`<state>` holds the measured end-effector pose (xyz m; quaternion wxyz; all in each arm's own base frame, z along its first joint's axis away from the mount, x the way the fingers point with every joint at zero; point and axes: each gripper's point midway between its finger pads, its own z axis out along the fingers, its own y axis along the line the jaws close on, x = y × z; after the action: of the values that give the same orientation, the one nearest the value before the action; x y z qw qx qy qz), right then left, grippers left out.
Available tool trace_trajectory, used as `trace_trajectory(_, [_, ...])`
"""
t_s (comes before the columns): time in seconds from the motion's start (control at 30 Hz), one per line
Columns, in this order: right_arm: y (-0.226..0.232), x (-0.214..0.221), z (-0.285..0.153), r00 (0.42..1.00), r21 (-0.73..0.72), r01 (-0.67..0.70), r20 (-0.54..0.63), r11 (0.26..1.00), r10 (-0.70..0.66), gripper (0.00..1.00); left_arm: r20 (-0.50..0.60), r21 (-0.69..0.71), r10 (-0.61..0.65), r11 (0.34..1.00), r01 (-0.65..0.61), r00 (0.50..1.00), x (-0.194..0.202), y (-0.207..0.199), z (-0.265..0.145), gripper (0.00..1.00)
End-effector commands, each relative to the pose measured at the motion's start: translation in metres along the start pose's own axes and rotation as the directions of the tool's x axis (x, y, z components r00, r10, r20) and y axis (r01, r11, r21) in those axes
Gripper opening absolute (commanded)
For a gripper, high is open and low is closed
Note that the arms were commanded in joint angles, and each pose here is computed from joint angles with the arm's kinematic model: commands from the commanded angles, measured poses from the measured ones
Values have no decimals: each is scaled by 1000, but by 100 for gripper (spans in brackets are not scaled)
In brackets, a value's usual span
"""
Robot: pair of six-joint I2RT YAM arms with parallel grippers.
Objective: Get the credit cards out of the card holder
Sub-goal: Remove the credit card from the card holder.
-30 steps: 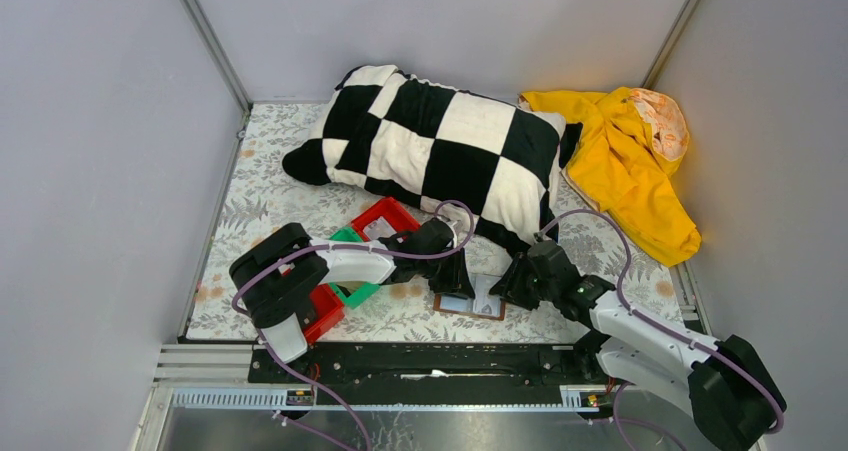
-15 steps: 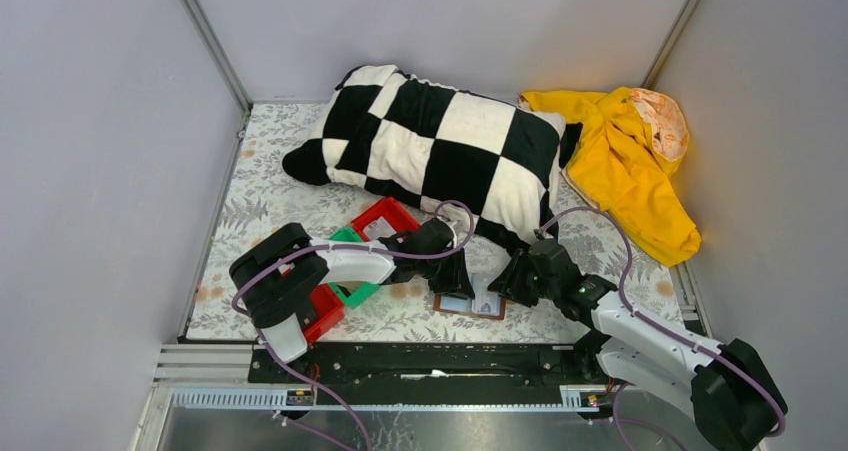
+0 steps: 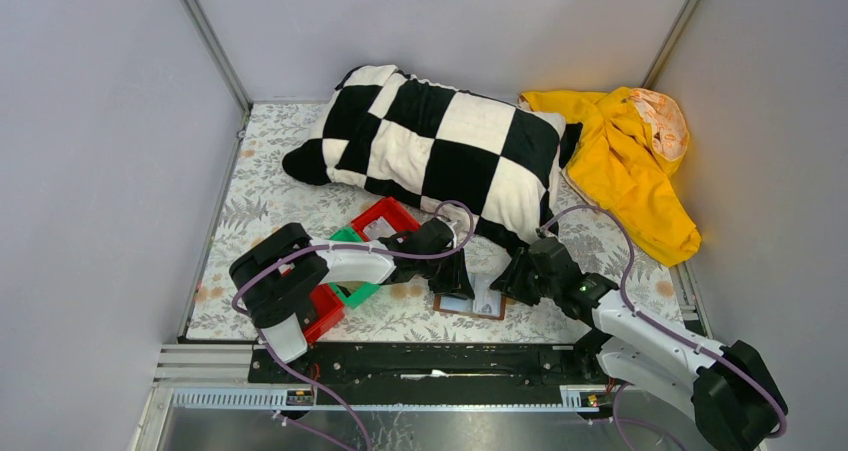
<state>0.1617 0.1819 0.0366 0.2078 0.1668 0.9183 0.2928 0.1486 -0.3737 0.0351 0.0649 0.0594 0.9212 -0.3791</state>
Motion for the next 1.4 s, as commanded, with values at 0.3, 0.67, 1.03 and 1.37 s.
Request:
trace_trajectory(0.3, [13,-6,2,999,-16,50,-17,999,-50,44,32,34,21,999,-22,999,-10,-10,-1,29])
trace_trajectory(0.67, [8,-1,7,999,-15,38,-28,999,-39,44,34,34,22,999,-23,999,-9,-9,-2,29])
trace_trajectory(1.03, [-8,1,7,999,39,40,-21,998,-40,43,37,37,24,999,-26,999,-9,-9,-3,29])
trace_trajectory(1.37, [-11,6,7,998,39,53,-38,998,-51,44,37,37,23,999,-24,999,-8,-8,-4,29])
